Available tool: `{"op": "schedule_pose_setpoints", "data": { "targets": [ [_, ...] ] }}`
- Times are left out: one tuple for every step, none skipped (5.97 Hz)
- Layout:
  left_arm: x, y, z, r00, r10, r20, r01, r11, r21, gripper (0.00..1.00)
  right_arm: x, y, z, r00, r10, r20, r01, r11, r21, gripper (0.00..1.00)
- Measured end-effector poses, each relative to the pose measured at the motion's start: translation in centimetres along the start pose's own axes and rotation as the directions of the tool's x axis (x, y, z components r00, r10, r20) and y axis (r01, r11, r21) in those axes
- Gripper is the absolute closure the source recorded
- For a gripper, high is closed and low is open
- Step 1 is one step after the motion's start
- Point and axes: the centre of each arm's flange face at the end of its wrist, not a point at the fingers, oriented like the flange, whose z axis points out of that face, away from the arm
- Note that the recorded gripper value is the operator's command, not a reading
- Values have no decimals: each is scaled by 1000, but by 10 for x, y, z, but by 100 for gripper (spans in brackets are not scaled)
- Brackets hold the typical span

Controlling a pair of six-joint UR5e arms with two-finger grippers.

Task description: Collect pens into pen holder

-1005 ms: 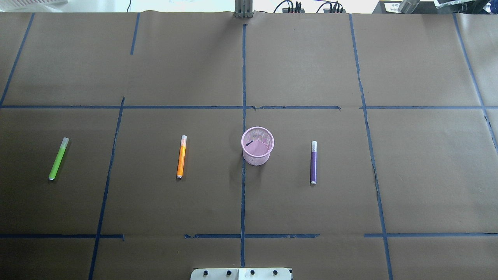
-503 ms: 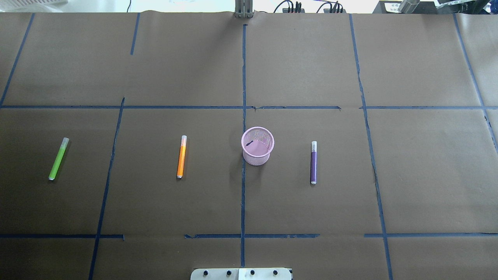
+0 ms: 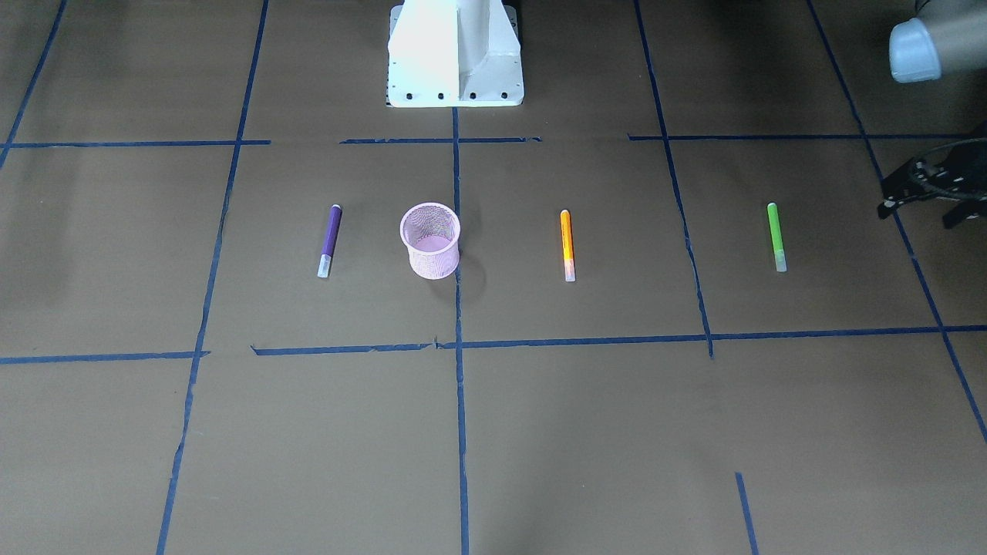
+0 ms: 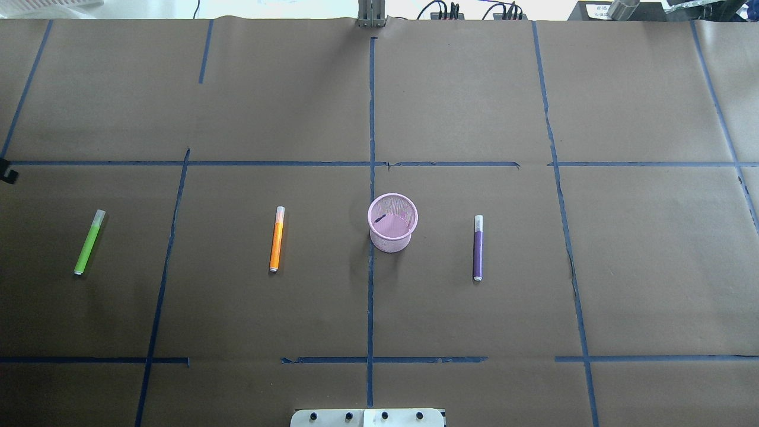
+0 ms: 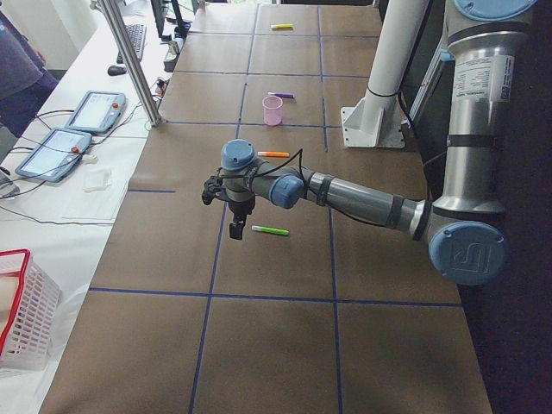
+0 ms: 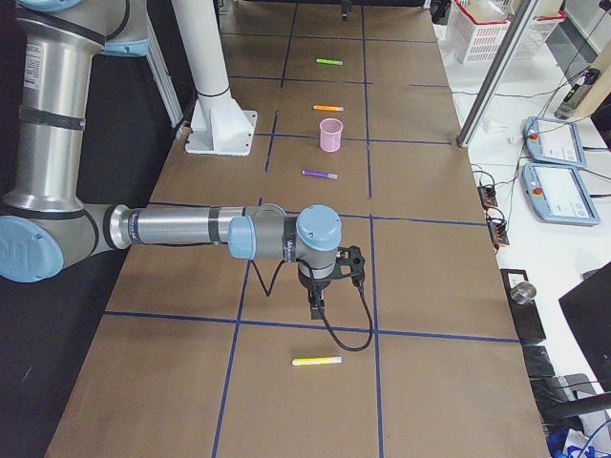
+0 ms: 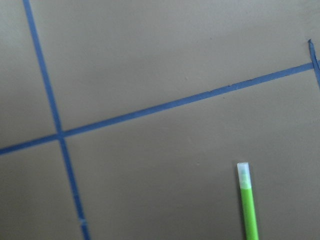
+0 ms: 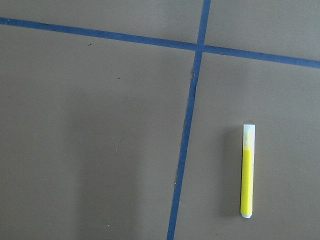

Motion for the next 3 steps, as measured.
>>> {"op": "schedule_pose_setpoints", "data": {
  "targets": [
    [18,7,42,999,-34,-14,35,999,28,0,0,0,0,1000,0,0,0,1000,0,0],
    [39,16,76,999,-47,-17,48,998,44,0,0,0,0,1000,0,0,0,1000,0,0],
    [58,25,98,999,-43,-16,44,998,38,0,1,0,0,1000,0,0,0,1000,-1,0]
  ]
}}
